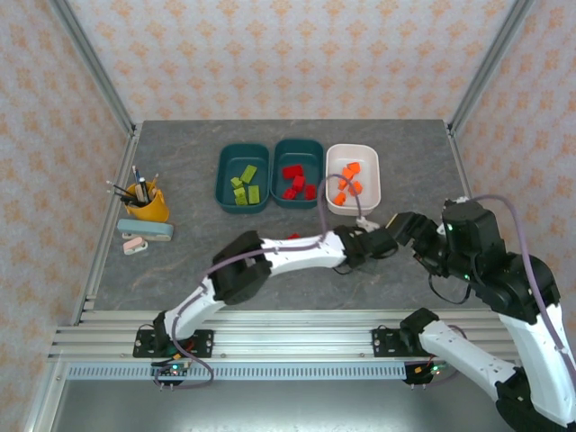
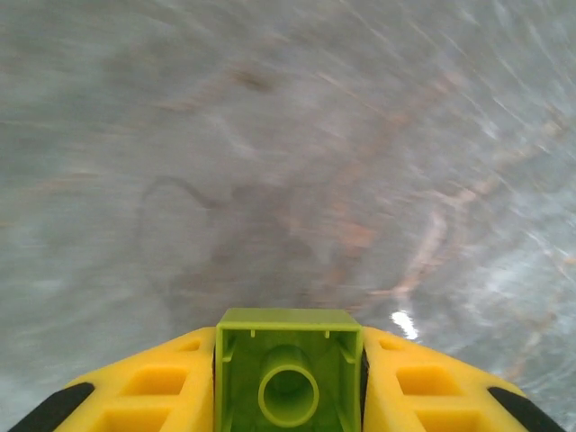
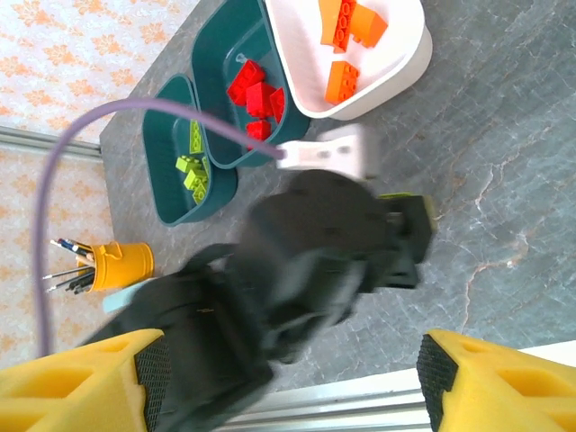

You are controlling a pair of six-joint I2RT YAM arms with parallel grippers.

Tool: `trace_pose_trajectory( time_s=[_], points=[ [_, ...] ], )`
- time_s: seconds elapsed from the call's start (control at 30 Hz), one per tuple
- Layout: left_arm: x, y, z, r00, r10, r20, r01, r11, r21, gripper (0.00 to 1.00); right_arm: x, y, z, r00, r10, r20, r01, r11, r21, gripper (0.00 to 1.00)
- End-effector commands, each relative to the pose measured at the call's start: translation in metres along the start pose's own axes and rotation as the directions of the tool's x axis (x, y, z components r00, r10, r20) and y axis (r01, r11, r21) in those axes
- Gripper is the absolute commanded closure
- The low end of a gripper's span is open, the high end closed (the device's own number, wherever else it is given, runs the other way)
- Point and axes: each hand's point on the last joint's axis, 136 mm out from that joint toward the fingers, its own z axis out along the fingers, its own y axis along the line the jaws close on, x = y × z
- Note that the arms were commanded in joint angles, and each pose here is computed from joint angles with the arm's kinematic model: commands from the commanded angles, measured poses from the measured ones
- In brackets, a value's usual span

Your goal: Sort the legos into containers by color

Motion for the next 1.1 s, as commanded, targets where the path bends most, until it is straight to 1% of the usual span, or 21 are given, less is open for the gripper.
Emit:
trace_pose_trajectory(
  time_s=[0.0, 0.1, 0.13, 0.2, 0.33, 0.47, 0.57, 0.67, 0.73, 0.8, 0.87, 0.97, 1.07],
  points=[
    [-0.036, 0.032, -0.04, 0.989, -0.113, 0.1, 0.112, 0.994, 0.013, 0.71, -0.011, 0.016, 0.008, 0.999, -0.017, 0.033, 0.017, 0.999, -0.028, 0.26],
    [-0.046, 0.08, -0.058, 0.981, -0.163, 0.107, 0.168, 0.985, -0.037, 0.71, -0.008, 0.027, 0.028, 0.999, -0.04, -0.018, 0.039, 0.999, -0.018, 0.28],
    [-0.054, 0.096, -0.073, 0.974, -0.186, 0.127, 0.192, 0.981, -0.039, 0.71, -0.006, 0.032, 0.036, 0.998, -0.055, -0.043, 0.054, 0.998, -0.015, 0.28],
    [-0.063, 0.128, -0.086, 0.965, -0.219, 0.146, 0.23, 0.971, -0.066, 0.71, -0.002, 0.04, 0.053, 0.993, -0.084, -0.084, 0.083, 0.996, -0.009, 0.28],
    [-0.081, 0.188, -0.108, 0.941, -0.282, 0.185, 0.303, 0.948, -0.098, 0.71, -0.001, 0.077, 0.082, 0.984, -0.149, -0.098, 0.141, 0.987, -0.079, 0.28],
    [-0.098, 0.241, -0.119, 0.912, -0.36, 0.199, 0.385, 0.917, -0.106, 0.71, 0.002, 0.112, 0.116, 0.974, -0.19, -0.124, 0.175, 0.977, -0.121, 0.28],
    [-0.113, 0.278, -0.123, 0.889, -0.401, 0.22, 0.433, 0.892, -0.125, 0.71, 0.007, 0.14, 0.147, 0.97, -0.188, -0.153, 0.161, 0.971, -0.175, 0.28],
    [-0.129, 0.31, -0.119, 0.86, -0.447, 0.247, 0.487, 0.863, -0.135, 0.71, 0.007, 0.166, 0.175, 0.964, -0.199, -0.176, 0.158, 0.963, -0.219, 0.29],
    [-0.143, 0.329, -0.113, 0.84, -0.474, 0.262, 0.519, 0.844, -0.137, 0.71, 0.007, 0.18, 0.191, 0.954, -0.231, -0.192, 0.186, 0.956, -0.226, 0.29],
    [-0.158, 0.342, -0.106, 0.831, -0.482, 0.277, 0.532, 0.834, -0.147, 0.71, 0.006, 0.191, 0.205, 0.945, -0.259, -0.198, 0.212, 0.949, -0.232, 0.28],
    [-0.172, 0.352, -0.095, 0.828, -0.484, 0.283, 0.538, 0.829, -0.155, 0.71, 0.008, 0.201, 0.22, 0.94, -0.27, -0.21, 0.214, 0.943, -0.253, 0.28],
    [-0.188, 0.366, -0.068, 0.831, -0.487, 0.268, 0.541, 0.819, -0.193, 0.71, 0.012, 0.214, 0.244, 0.931, -0.275, -0.239, 0.205, 0.939, -0.278, 0.27],
    [-0.197, 0.38, -0.045, 0.828, -0.496, 0.26, 0.552, 0.801, -0.231, 0.71, 0.01, 0.22, 0.263, 0.935, -0.27, -0.231, 0.199, 0.937, -0.288, 0.25]
  ],
)
